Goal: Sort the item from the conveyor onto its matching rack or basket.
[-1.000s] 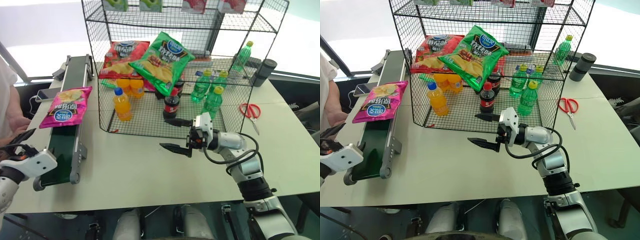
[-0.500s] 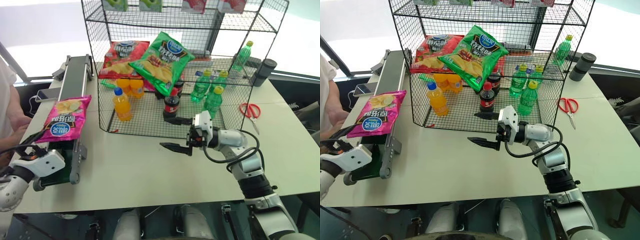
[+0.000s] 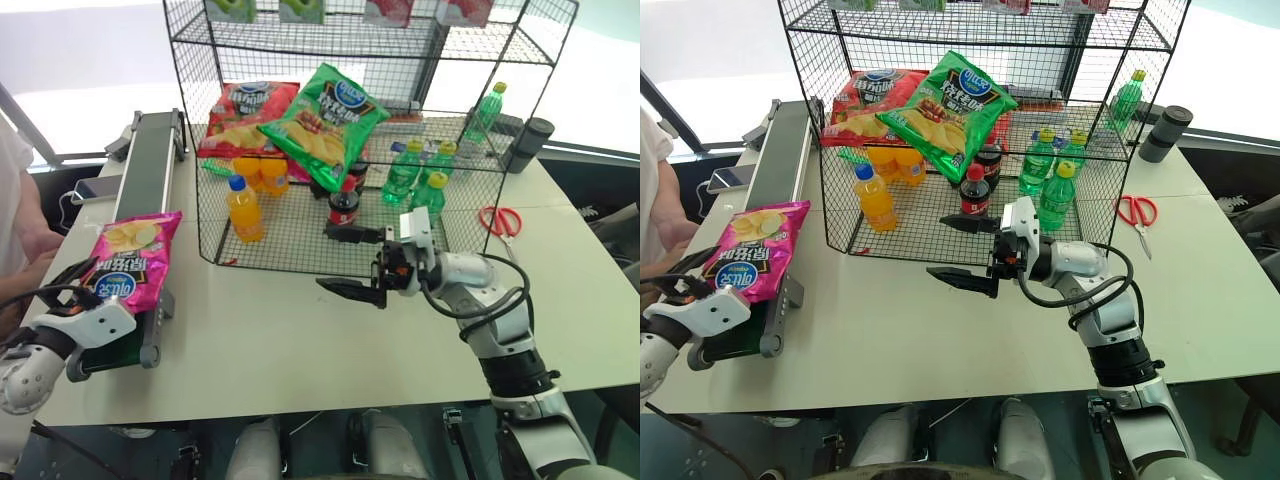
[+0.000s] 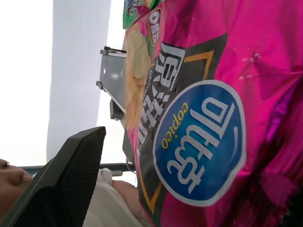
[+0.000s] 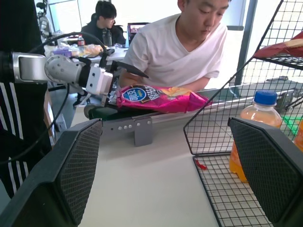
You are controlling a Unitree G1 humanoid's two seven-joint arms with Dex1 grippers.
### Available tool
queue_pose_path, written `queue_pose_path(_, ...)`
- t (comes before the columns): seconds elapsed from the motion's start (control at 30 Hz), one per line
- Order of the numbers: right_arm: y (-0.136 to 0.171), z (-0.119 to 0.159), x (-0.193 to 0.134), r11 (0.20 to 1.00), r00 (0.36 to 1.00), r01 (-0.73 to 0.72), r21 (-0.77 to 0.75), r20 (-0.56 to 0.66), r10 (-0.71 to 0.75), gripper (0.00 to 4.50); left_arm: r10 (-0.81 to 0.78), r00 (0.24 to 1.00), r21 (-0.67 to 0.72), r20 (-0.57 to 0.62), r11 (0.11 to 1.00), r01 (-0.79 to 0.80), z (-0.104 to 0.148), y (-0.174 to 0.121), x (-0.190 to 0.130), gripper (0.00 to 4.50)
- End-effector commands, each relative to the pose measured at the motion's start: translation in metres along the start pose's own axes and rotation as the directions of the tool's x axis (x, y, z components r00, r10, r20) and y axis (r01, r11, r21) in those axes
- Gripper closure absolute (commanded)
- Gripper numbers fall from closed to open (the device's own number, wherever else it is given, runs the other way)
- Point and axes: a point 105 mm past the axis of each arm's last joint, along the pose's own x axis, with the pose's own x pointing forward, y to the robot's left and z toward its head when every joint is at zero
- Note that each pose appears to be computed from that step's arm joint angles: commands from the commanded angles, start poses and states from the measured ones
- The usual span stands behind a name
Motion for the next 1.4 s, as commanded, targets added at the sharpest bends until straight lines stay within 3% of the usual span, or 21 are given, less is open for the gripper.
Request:
queue_pose_path(0.03,0.003,0.010,0.002,0.998,1.000,-0.009,-0.065,0.001,0.009,0.00,-0.004,1.000,0.003,0.000,1.000,0.004,-0.001,0.000,0.002,0.81)
queue_pose_path(0.27,-0.005,0.011,-0.001,0.995,1.000,0.026,-0.099,-0.009,-0.027,0.00,0.017,0.999,-0.015,0.038,1.000,-0.017,0.005,0.004,0.004,4.43)
queue_pose_path(0.37,-0.006,0.008,-0.003,0.994,0.999,0.032,-0.101,-0.020,-0.034,0.00,0.095,0.993,-0.097,0.076,0.991,-0.088,0.013,0.021,0.003,4.48)
queue_pose_path(0.47,-0.007,0.006,-0.005,0.993,0.998,0.047,-0.105,-0.027,-0.050,0.00,0.244,0.951,-0.434,0.189,0.890,-0.143,0.039,0.057,0.000,4.48)
queue_pose_path(0.57,-0.008,0.005,-0.009,0.993,0.998,0.048,-0.108,-0.042,-0.053,0.00,0.246,0.894,-0.674,0.375,0.734,0.081,0.071,0.074,-0.010,4.48)
queue_pose_path(0.7,-0.010,0.010,-0.014,0.994,0.997,0.053,-0.096,-0.045,-0.058,0.00,0.154,0.811,-0.744,0.564,0.521,0.419,0.098,0.080,-0.027,4.48)
queue_pose_path(0.83,-0.007,0.015,-0.022,0.999,0.998,0.039,0.006,-0.049,-0.039,0.00,0.011,0.634,-0.633,0.773,0.093,0.769,0.126,0.064,-0.057,4.48)
queue_pose_path(1.03,0.023,0.014,-0.035,0.957,0.989,-0.074,0.281,-0.106,0.107,0.00,-0.029,0.370,-0.367,0.928,-0.221,0.903,0.166,0.045,-0.077,4.48)
queue_pose_path(1.17,0.033,0.019,-0.039,0.909,0.983,-0.097,0.405,-0.107,0.152,0.00,-0.021,0.254,-0.248,0.967,-0.309,0.918,0.183,0.038,-0.078,4.48)
queue_pose_path(1.4,0.043,0.034,-0.041,0.806,0.973,-0.132,0.577,-0.079,0.216,0.00,-0.051,0.159,-0.166,0.986,-0.343,0.925,0.203,0.014,-0.069,4.48)
